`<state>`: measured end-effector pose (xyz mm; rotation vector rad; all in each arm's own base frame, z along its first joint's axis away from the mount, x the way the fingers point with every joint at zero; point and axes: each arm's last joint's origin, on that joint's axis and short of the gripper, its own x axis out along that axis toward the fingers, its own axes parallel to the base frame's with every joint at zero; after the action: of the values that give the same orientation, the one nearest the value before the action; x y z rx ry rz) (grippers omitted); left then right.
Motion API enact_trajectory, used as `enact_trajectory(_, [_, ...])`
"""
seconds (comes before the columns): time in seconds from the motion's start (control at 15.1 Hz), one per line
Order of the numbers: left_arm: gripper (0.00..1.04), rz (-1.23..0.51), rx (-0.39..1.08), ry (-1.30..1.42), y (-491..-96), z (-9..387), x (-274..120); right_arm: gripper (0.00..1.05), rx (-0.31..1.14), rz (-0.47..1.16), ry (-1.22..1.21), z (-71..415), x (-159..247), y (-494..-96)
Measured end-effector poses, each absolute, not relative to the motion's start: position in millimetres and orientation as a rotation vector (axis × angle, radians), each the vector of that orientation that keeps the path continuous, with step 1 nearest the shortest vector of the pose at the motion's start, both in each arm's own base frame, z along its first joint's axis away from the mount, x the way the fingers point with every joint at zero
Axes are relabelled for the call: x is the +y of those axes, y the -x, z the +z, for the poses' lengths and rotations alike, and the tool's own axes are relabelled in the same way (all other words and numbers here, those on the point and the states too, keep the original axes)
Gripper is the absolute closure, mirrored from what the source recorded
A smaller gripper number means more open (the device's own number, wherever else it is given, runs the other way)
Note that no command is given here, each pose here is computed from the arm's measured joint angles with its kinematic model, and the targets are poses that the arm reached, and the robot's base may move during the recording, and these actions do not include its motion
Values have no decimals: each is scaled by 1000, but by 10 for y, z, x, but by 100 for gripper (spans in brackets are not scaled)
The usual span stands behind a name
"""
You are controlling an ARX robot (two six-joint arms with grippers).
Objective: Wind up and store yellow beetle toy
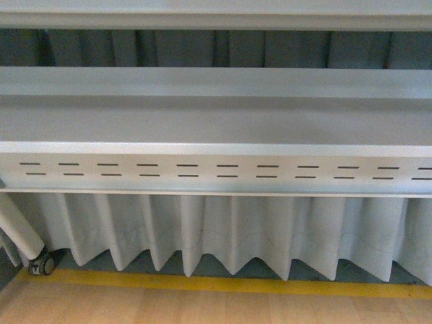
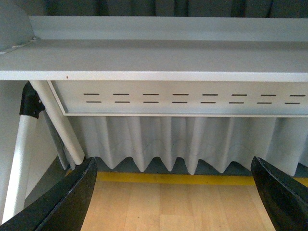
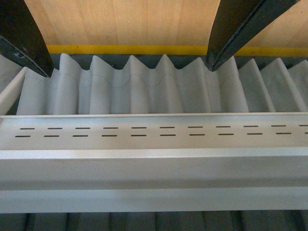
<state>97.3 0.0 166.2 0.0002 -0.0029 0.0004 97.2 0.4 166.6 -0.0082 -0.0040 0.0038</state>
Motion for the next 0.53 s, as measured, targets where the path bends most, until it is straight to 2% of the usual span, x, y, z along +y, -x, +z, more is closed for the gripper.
enact_trajectory(0.53, [7,0,-3,0,-973,1662,0,7,-4,4,8,1666,4,-972])
